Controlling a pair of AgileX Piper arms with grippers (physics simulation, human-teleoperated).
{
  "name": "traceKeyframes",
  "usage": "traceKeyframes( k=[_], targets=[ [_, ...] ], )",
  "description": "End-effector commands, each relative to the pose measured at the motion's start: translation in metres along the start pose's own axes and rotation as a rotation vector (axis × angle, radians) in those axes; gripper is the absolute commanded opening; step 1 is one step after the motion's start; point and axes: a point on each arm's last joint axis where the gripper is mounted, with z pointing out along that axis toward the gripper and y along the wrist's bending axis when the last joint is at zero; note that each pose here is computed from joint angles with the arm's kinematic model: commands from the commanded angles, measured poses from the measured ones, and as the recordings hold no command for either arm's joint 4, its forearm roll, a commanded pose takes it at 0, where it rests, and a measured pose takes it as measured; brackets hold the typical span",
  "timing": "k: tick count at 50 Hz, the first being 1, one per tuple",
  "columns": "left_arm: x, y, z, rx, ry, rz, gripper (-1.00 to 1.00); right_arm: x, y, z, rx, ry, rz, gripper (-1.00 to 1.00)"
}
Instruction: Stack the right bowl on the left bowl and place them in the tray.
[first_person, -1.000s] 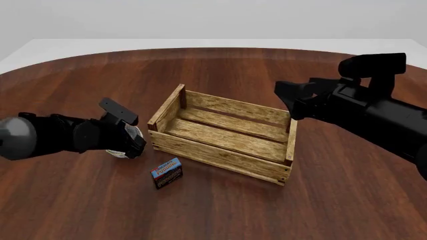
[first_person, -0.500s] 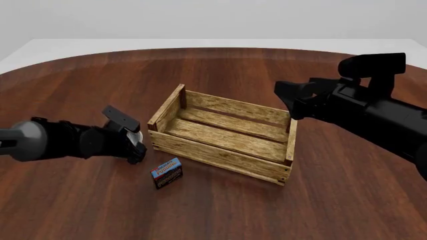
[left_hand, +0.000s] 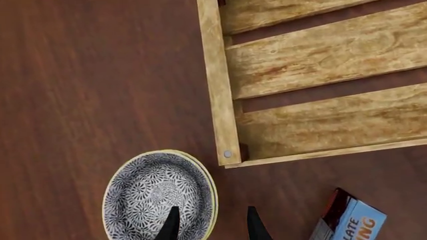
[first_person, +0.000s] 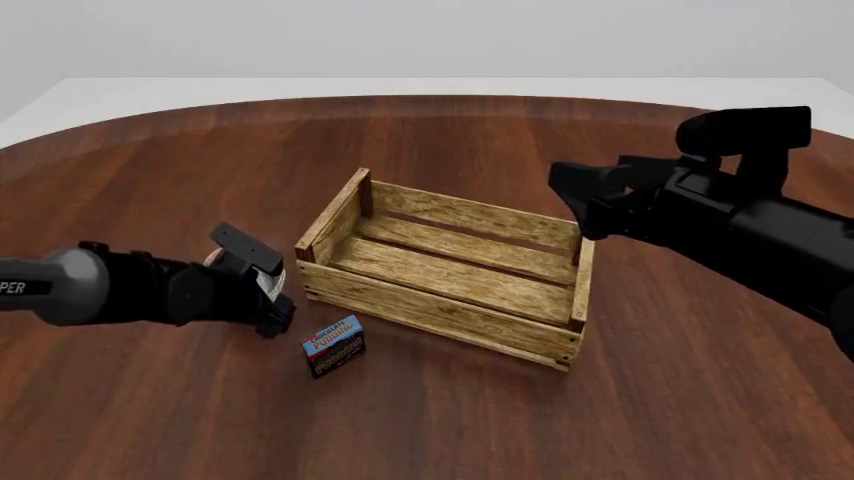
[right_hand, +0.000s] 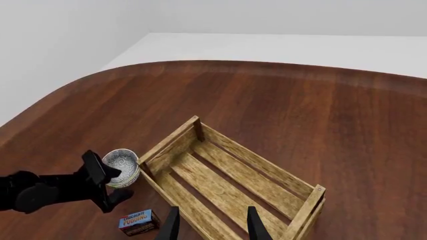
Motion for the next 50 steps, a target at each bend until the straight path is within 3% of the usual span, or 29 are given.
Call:
traceKeyframes(
  k=[1, 30, 31, 50],
  targets=[
    [0.005, 0.001, 0.020, -0.003, 0.008, -0.069, 1.00, -0.001, 0.000, -0.001, 0.000, -0.002, 0.000, 1.00],
    [0.016, -0.004, 0.031, 0.007, 0.029, -0.084, 1.00, -0.002, 0.000, -0.002, 0.001, -0.005, 0.001, 1.00],
    [0.014, -0.002, 0.028, 0.001, 0.019, -0.091, -1.00, -0.002, 0.000, -0.002, 0.001, -0.005, 0.000, 1.00],
    [0.009, -0.001, 0.016, -0.004, 0.002, -0.092, -1.00, -0.002, 0.000, -0.004, -0.001, -0.006, -0.001, 1.00]
  ],
)
